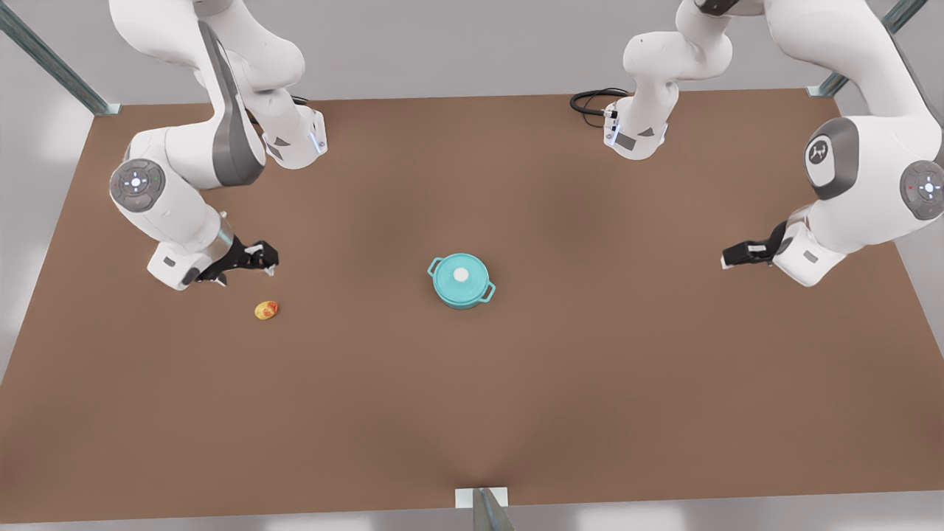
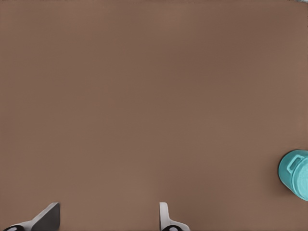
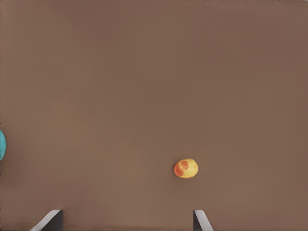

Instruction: Open the pot lid and put the potato into the pot

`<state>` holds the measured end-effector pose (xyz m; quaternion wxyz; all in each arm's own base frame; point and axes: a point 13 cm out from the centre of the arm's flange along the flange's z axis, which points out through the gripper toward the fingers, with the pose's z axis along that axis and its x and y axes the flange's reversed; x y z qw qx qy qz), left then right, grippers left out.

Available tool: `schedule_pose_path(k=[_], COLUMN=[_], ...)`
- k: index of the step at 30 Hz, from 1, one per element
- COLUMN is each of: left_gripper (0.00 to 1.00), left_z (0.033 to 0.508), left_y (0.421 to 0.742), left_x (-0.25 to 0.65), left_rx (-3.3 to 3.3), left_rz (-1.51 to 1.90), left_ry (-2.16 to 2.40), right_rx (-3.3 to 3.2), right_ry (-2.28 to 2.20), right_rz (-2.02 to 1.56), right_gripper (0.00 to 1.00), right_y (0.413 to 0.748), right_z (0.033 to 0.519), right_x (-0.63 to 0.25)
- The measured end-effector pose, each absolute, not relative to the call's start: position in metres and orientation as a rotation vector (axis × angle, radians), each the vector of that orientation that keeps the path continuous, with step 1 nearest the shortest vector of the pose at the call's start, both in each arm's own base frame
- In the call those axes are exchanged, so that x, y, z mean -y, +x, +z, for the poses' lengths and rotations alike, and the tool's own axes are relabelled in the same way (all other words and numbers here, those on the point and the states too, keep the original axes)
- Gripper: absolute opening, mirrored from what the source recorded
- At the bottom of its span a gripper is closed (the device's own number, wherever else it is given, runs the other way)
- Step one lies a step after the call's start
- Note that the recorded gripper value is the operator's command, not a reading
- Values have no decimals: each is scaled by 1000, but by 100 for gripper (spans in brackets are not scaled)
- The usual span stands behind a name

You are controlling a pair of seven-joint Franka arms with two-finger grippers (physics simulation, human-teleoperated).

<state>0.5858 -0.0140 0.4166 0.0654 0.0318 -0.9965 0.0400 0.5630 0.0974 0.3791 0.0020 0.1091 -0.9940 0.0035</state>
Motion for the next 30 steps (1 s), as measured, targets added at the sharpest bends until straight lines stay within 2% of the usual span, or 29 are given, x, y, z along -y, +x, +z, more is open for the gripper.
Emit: schedule_pose_path(k=[4, 6, 9, 11, 13, 18, 24, 26, 30], left_gripper=[100, 100, 100, 100, 100, 100, 100, 100, 100], left_z=[417, 408, 386, 358, 316, 230, 190, 175, 148], left_y=[595, 589, 553, 517, 495, 478, 492, 493, 486], left_x=[25, 76, 223, 321, 380, 449, 506, 521, 538], left_rx=[3040, 3028, 2979, 2947, 2933, 2990, 3090, 3106, 3122], left_rz=[102, 44, 19, -5, -46, -114, -69, -61, -60], left_ry=[58, -85, -380, -527, -560, -413, -134, -60, 71], right_rx=[3116, 3120, 3117, 3111, 3098, 3007, 3023, 3045, 3158], right_ry=[363, 305, 146, 32, -83, -345, -671, -667, -312], right_rz=[8, 5, 4, 3, 3, 3, 1, 4, 12], right_gripper=[100, 100, 100, 100, 100, 100, 100, 100, 100], right_y=[562, 562, 563, 563, 564, 518, 520, 532, 555], right_z=[380, 384, 384, 383, 376, 285, 234, 214, 200], right_x=[-105, -98, -74, -52, -27, 32, 101, 85, -71])
